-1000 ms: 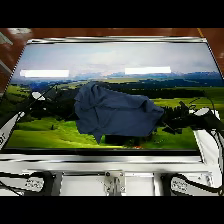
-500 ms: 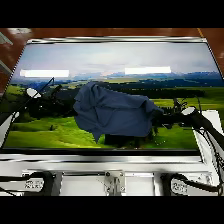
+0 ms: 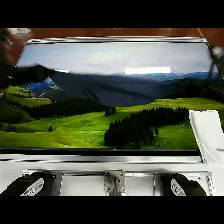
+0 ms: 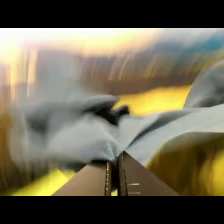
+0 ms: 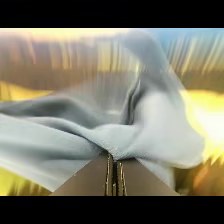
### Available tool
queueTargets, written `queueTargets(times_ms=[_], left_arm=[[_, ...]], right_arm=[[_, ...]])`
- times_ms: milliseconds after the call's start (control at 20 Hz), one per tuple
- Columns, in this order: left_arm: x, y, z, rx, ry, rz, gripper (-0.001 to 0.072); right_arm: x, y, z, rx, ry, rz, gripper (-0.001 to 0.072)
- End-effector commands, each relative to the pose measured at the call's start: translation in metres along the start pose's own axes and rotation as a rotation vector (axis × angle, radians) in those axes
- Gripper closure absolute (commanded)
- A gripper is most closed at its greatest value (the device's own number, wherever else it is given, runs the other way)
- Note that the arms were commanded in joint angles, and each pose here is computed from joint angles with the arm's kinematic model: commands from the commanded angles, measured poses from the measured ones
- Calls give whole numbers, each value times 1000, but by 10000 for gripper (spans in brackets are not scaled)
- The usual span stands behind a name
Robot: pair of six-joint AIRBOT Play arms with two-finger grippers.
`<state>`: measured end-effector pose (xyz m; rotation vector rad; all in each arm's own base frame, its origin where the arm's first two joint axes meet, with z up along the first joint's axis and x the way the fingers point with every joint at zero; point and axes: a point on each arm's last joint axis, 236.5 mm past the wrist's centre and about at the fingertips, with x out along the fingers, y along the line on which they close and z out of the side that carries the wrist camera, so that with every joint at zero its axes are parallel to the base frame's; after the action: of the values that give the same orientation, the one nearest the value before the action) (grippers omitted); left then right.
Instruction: Fold the shirts.
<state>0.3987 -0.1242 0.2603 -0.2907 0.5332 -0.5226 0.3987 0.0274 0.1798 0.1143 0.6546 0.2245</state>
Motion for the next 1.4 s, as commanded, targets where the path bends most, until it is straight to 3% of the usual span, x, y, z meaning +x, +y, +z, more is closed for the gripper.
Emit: queueTargets(times_ms=[0,200,450,750,950,1350], left_arm=[[-150,-101,112,228,-480,-21,667],[-244,-162,122,351,-672,-39,667],[-246,-136,91,371,-550,108,667],[-169,-27,47,210,-257,336,668],[-73,46,-5,90,16,361,667],[97,147,-94,-197,283,310,666]], right_arm=[[-150,34,107,-151,-386,-89,648],[-241,71,120,-181,-525,-74,647],[-243,68,63,-136,-323,-100,647],[-170,31,-9,22,152,-126,647],[-87,5,-36,99,373,-100,647],[125,-74,-48,245,318,-134,646]])
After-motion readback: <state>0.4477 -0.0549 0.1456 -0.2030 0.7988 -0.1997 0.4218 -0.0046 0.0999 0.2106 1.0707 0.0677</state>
